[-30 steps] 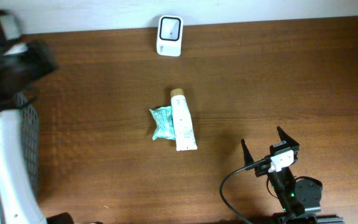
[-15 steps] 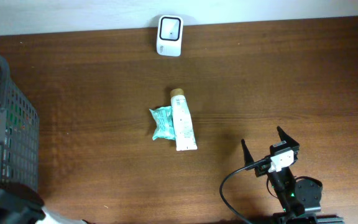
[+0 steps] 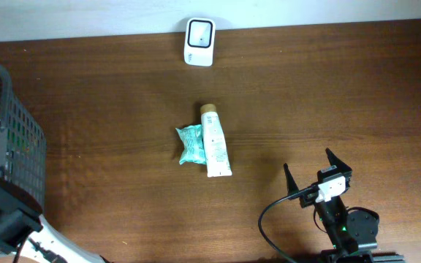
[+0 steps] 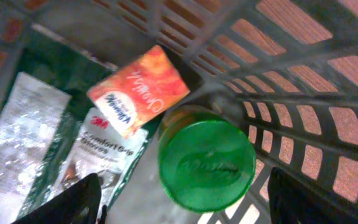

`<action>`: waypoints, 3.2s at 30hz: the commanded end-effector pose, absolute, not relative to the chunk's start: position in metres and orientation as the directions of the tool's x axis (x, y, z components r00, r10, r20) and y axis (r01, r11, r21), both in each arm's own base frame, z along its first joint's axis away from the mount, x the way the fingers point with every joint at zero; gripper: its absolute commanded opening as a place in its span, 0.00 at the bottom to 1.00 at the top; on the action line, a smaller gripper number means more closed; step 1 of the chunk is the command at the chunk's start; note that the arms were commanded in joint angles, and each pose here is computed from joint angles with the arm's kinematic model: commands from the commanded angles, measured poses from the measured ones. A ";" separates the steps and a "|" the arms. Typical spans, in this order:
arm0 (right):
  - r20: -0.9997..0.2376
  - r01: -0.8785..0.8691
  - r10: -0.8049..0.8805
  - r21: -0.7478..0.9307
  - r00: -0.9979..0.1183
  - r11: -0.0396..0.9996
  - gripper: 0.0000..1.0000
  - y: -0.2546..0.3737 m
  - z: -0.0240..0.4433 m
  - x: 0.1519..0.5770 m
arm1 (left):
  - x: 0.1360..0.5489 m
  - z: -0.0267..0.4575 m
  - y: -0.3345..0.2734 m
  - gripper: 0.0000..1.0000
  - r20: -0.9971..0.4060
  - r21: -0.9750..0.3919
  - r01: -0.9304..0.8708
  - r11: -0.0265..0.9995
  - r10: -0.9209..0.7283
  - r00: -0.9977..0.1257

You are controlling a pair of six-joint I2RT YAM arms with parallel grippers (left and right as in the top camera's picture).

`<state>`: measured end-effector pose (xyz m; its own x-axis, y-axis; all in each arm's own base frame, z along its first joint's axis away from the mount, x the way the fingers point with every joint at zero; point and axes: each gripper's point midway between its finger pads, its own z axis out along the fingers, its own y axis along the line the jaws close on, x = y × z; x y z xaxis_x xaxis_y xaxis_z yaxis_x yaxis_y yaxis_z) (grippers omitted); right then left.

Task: Scan the item barcode
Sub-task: 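Reach the left gripper into the basket and grasp the green jar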

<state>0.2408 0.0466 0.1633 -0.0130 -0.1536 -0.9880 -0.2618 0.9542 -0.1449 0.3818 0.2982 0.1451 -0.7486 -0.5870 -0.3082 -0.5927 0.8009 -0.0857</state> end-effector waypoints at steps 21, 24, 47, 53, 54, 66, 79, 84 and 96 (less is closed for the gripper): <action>-0.989 -0.269 -0.149 -0.140 -0.012 0.953 0.98 0.048 0.162 0.240 | 0.388 0.072 0.286 0.66 -0.152 -0.091 -0.586 0.805 -0.593 -0.791; -0.989 -0.269 -0.149 -0.140 -0.012 0.953 0.98 0.048 0.162 0.240 | 0.378 0.083 0.285 0.65 -0.111 -0.078 -0.650 0.756 -0.655 -0.748; -0.989 -0.269 -0.149 -0.140 -0.012 0.953 0.98 0.048 0.162 0.240 | 0.406 0.077 0.261 0.79 -0.163 -0.149 -0.470 0.870 -0.491 -0.856; -0.989 -0.269 -0.149 -0.140 -0.012 0.953 0.98 0.048 0.162 0.240 | 0.395 0.078 0.259 0.57 -0.111 -0.135 -0.542 0.829 -0.557 -0.823; -0.989 -0.269 -0.149 -0.140 -0.012 0.953 0.99 0.048 0.162 0.240 | 0.390 0.080 0.261 0.57 -0.093 -0.108 -0.576 0.810 -0.586 -0.805; -0.989 -0.269 -0.149 -0.140 -0.012 0.953 0.98 0.048 0.162 0.240 | 0.389 0.158 0.268 0.64 -0.166 -0.088 -0.627 0.774 -0.632 -0.757; -0.989 -0.269 -0.149 -0.140 -0.012 0.953 0.98 0.048 0.162 0.240 | 0.376 0.108 0.282 0.99 -0.104 0.040 -0.588 0.808 -0.582 -0.807; -0.989 -0.269 -0.149 -0.140 -0.012 0.953 0.98 0.048 0.162 0.240 | 0.380 0.102 0.286 0.88 -0.126 0.046 -0.589 0.807 -0.580 -0.805; -0.989 -0.269 -0.149 -0.140 -0.012 0.953 0.98 0.048 0.162 0.240 | 0.383 0.080 0.288 0.60 -0.094 0.045 -0.588 0.807 -0.583 -0.807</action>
<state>0.2408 0.0466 0.1633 -0.0132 -0.1529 -0.9882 -0.2618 0.9543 -0.1441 0.3855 0.2869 0.0906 -0.8038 -0.5830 -0.1184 -0.5900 0.8067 0.0335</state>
